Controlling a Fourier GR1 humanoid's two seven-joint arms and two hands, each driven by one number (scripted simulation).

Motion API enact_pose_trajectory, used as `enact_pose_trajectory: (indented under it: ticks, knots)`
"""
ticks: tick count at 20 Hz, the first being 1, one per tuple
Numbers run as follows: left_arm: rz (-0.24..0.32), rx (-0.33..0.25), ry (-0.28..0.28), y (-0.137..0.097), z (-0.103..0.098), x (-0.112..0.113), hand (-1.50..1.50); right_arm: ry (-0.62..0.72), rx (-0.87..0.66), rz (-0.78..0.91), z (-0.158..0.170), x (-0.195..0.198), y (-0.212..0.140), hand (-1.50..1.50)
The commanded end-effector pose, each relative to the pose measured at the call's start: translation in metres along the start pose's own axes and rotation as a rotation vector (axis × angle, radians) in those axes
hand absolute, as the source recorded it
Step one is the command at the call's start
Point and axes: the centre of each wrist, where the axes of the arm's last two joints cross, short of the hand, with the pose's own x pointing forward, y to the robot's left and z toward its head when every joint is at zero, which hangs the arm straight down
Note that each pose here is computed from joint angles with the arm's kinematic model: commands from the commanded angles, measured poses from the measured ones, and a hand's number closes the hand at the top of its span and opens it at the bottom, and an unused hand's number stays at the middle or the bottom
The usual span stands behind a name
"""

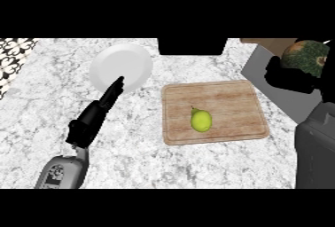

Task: Pick the squash from the cutting board and place it in the cardboard box

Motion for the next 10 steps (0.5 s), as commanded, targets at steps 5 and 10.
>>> enact_pose_trajectory:
  ticks: [5, 10]
  knots:
    - [-0.019, -0.013, 0.002, 0.013, -0.003, 0.007, 0.0, 0.061, -0.033, 0.064, -0.063, -0.006, 0.026, 1.5]
    - [-0.001, -0.011, -0.006, 0.012, 0.004, 0.008, 0.0, 0.069, -0.008, 0.112, -0.077, -0.041, 0.051, 1.5]
